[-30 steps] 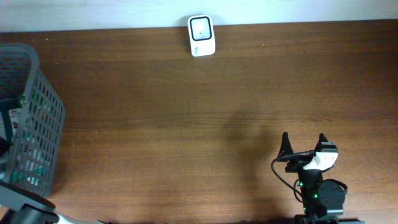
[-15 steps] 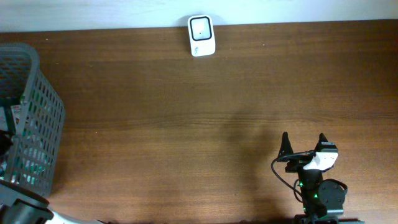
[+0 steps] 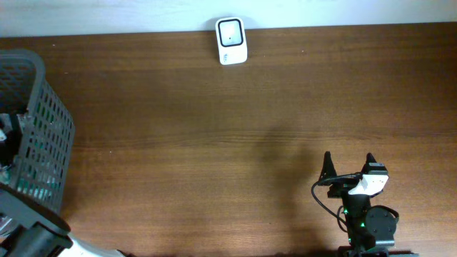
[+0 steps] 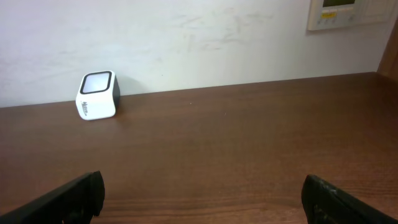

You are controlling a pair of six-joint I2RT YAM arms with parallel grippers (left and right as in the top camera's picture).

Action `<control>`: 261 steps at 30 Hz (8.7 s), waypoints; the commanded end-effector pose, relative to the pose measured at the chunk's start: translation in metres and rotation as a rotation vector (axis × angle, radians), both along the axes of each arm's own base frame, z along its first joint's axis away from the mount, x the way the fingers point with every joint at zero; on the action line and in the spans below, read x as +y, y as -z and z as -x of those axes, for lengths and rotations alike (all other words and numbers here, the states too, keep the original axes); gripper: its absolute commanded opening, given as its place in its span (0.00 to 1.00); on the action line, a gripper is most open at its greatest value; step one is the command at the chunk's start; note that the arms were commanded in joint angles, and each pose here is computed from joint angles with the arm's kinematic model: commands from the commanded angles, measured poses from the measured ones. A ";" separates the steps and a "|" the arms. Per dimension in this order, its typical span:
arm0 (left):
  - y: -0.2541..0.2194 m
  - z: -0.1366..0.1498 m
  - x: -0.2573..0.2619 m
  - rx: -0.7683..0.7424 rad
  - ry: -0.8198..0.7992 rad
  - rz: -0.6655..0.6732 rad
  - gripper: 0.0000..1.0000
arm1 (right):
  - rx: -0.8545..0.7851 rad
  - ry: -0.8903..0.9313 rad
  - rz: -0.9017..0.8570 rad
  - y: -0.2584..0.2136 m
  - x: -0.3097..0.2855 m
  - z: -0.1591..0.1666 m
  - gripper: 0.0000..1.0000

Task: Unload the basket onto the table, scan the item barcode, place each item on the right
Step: 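Reach the left gripper into the grey basket toward the green glove pack, then lift the green glove pack out and place it on the table center-right, then grasp the mint-green wrapped packet in the basket and set it on table, then pick the green-lidded jar from the basket and place it beside the packet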

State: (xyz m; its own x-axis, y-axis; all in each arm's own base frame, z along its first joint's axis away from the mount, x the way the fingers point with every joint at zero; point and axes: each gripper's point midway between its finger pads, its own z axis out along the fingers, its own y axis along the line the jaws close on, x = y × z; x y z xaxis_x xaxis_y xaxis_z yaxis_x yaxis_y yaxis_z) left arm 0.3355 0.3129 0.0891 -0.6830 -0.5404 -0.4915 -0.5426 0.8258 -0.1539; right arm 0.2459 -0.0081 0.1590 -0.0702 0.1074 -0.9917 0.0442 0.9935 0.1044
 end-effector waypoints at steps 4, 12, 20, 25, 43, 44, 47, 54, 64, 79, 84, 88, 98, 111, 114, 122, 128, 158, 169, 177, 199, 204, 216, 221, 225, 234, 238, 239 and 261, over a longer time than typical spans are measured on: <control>0.000 0.005 0.006 0.036 -0.024 -0.025 0.00 | 0.005 0.001 -0.006 0.004 0.000 0.000 0.98; -0.207 -0.004 0.014 -0.338 -0.145 -0.280 0.00 | 0.005 0.001 -0.006 0.004 0.000 0.000 0.98; -0.396 -0.002 -0.162 -0.870 0.239 -0.325 0.00 | 0.005 0.001 -0.006 0.004 0.000 0.000 0.98; -0.345 -0.023 -0.284 -0.767 0.599 0.011 0.00 | 0.005 0.001 -0.006 0.004 0.000 0.000 0.98; -0.029 -0.016 -0.601 0.171 1.255 0.591 0.00 | 0.005 0.001 -0.006 0.004 0.000 0.000 0.98; -0.023 -0.018 -0.614 0.176 1.227 0.611 0.00 | 0.005 0.001 -0.006 0.004 0.000 0.000 0.98; -0.011 -0.027 -0.645 0.183 1.095 0.638 0.00 | 0.005 0.001 -0.006 0.004 0.000 0.000 0.98; 0.005 -0.021 -0.676 0.218 0.833 0.563 0.99 | 0.005 0.001 -0.006 0.004 0.000 0.000 0.98; -0.110 -0.085 -0.612 -0.119 0.952 0.366 0.99 | 0.005 0.001 -0.006 0.004 0.000 0.000 0.98; -0.268 0.007 -0.102 -0.298 -0.268 -0.168 0.90 | 0.005 0.001 -0.006 0.004 0.000 0.000 0.98; -0.202 0.069 -0.028 -0.136 -0.566 -0.109 0.91 | 0.005 0.001 -0.007 0.004 0.000 0.000 0.98; -0.110 0.103 -0.004 0.050 -0.672 -0.004 0.90 | 0.005 0.001 -0.006 0.004 0.000 0.000 0.98; 0.017 0.118 0.004 0.296 -0.620 0.116 0.87 | 0.005 0.001 -0.006 0.004 0.000 0.000 0.98; 0.059 0.118 0.002 0.374 -0.582 0.165 0.37 | 0.005 0.001 -0.006 0.004 0.000 0.000 0.98; 0.059 0.118 0.002 0.374 -0.581 0.168 0.04 | 0.005 0.001 -0.006 0.004 0.000 0.000 0.98; 0.031 0.110 0.010 0.329 -0.583 0.140 0.00 | 0.005 0.001 -0.006 0.004 0.000 0.000 0.98; -0.092 0.081 0.020 0.016 -0.552 0.015 0.00 | 0.005 0.001 -0.006 0.004 0.000 0.000 0.98; 0.022 -0.041 -0.459 0.241 0.726 0.118 0.00 | 0.005 0.001 -0.006 0.004 0.000 0.000 0.98; -0.126 -0.099 -0.441 -0.099 0.709 0.086 0.88 | 0.005 0.001 -0.006 0.004 0.000 0.000 0.98; -0.302 -0.044 -0.185 -0.384 0.090 -0.162 0.99 | 0.005 0.001 -0.006 0.004 0.000 0.000 0.98; -0.036 -0.057 -0.044 0.002 0.281 0.148 0.95 | 0.005 0.001 -0.006 0.004 0.000 0.000 0.98; -0.015 -0.069 -0.035 -0.001 0.293 0.130 0.96 | 0.005 0.001 -0.006 0.004 0.000 0.000 0.98; 0.014 -0.086 -0.028 0.040 0.324 0.055 0.72 | 0.005 0.001 -0.006 0.004 0.000 0.000 0.98; 0.013 -0.089 -0.023 0.033 0.320 0.029 0.68 | 0.005 0.001 -0.006 0.004 0.000 0.000 0.98; -0.014 -0.098 -0.020 -0.026 0.273 0.035 0.66 | 0.005 0.001 -0.006 0.004 0.000 0.000 0.98; -0.213 -0.096 -0.043 -0.384 0.225 -0.127 0.66 | 0.005 0.001 -0.006 0.004 0.000 0.000 0.98; -0.288 -0.072 -0.064 -0.522 0.163 -0.172 0.69 | 0.005 0.001 -0.006 0.004 0.000 0.000 0.98; -0.303 -0.066 -0.072 -0.555 0.161 -0.171 0.69 | 0.005 0.001 -0.006 0.004 0.000 0.000 0.98; -0.182 -0.118 -0.338 -0.170 0.705 0.082 0.69 | 0.005 0.001 -0.006 0.004 0.000 0.000 0.98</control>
